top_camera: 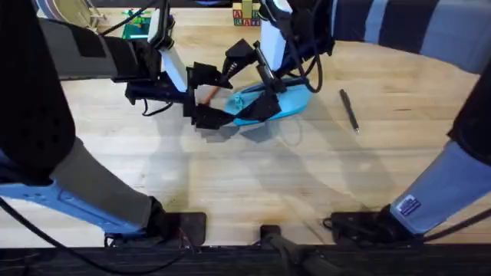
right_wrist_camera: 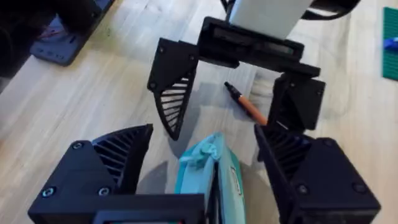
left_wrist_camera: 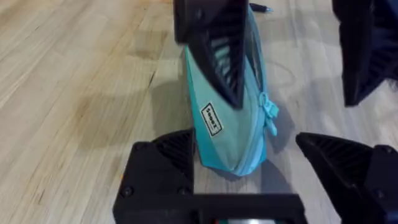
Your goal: Unzip the bag, pick up the pens from the table one at a time and place them inside, then zip the bag closed.
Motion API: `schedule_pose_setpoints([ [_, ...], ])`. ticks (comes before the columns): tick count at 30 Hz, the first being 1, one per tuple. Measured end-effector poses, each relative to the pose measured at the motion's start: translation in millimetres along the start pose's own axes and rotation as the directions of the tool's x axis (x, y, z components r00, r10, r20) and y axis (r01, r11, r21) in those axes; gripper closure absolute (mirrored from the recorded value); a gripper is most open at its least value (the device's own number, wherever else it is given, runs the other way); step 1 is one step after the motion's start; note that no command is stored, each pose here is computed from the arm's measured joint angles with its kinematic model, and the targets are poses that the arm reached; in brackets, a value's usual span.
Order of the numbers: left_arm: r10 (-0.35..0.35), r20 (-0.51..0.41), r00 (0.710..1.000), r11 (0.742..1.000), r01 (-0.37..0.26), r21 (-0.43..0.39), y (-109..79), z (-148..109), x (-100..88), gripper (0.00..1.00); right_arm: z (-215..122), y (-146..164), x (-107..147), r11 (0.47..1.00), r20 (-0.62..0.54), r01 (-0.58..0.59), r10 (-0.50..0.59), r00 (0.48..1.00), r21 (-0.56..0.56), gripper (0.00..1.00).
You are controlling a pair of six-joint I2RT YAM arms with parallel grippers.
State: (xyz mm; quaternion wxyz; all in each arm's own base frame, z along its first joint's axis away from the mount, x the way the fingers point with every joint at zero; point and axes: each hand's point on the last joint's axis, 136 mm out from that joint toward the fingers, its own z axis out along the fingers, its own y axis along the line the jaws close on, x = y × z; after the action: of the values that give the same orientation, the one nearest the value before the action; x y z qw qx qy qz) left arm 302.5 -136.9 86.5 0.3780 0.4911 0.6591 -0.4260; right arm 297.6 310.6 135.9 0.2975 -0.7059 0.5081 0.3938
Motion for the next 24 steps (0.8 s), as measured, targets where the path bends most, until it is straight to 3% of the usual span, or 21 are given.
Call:
schedule_pose_setpoints([
  [4,0.002,0.0,1.0,1.0,-0.002,0.0,0.2,0,-0.1,0.007,-12,1,-4,1.0,0.0,-0.01,0.01,1.0,0.017,0.005],
  [12,0.002,-0.008,1.0,1.0,-0.002,-0.003,0.6,0,1.4,0.006,-66,7,-32,0.993,0.011,0.006,-0.007,1.0,0.12,0.006],
  [24,0.019,-0.028,0.999,0.999,-0.02,-0.044,9.2,-10,1.2,0.002,-126,22,-42,0.971,0.014,-0.061,0.059,0.998,0.23,0.005],
])
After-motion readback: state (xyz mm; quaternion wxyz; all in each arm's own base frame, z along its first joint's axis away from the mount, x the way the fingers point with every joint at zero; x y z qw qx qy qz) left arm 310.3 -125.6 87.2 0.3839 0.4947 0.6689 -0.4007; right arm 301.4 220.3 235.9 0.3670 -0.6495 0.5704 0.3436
